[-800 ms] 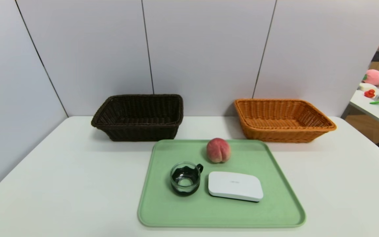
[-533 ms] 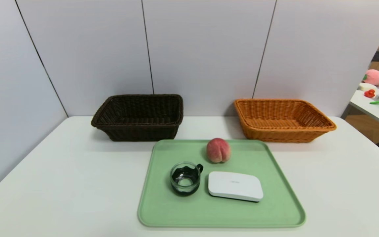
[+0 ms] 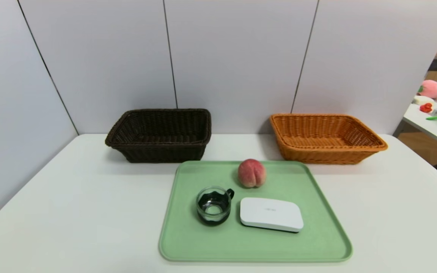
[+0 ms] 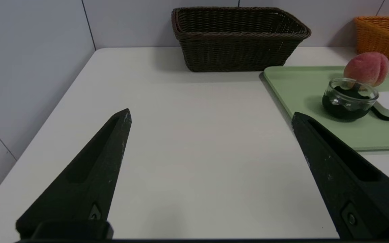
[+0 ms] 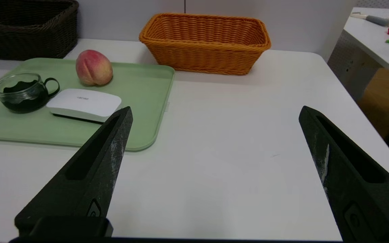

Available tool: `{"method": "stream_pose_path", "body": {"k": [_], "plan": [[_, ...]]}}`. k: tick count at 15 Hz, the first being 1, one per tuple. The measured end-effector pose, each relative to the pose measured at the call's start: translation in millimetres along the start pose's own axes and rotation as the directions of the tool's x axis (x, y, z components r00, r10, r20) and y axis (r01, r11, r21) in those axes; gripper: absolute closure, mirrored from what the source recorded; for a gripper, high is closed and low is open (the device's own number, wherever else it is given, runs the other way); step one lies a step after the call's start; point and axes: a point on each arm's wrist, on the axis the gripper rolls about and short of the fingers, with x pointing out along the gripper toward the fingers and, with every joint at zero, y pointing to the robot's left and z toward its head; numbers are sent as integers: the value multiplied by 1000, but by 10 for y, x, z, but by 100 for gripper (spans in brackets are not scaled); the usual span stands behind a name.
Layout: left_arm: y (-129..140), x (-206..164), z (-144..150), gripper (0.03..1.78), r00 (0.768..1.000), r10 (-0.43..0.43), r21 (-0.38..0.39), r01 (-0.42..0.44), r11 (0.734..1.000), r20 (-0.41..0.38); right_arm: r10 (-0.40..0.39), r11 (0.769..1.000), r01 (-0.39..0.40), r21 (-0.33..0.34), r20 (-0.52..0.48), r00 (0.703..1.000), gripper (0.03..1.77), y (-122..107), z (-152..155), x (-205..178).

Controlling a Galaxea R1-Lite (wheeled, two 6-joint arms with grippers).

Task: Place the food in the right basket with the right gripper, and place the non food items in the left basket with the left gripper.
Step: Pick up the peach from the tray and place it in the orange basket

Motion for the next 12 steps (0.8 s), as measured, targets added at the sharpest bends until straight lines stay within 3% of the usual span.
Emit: {"method": "stream_pose_path", "body": {"k": [6, 9, 12], "plan": [[-5, 380, 898, 12, 1000, 2, -2, -2, 1000, -26, 90, 995, -90, -50, -3, 996, 10, -63, 1200, 367], [19, 767, 1204, 12, 996, 13, -6, -14, 1000, -88, 170, 983, -174, -54, -66, 983, 10, -92, 1505, 821], [47, 1211, 1441, 12, 990, 19, -11, -21, 1000, -142, 297, 952, -303, -39, -115, 948, 10, -40, 1688, 1293]]}}
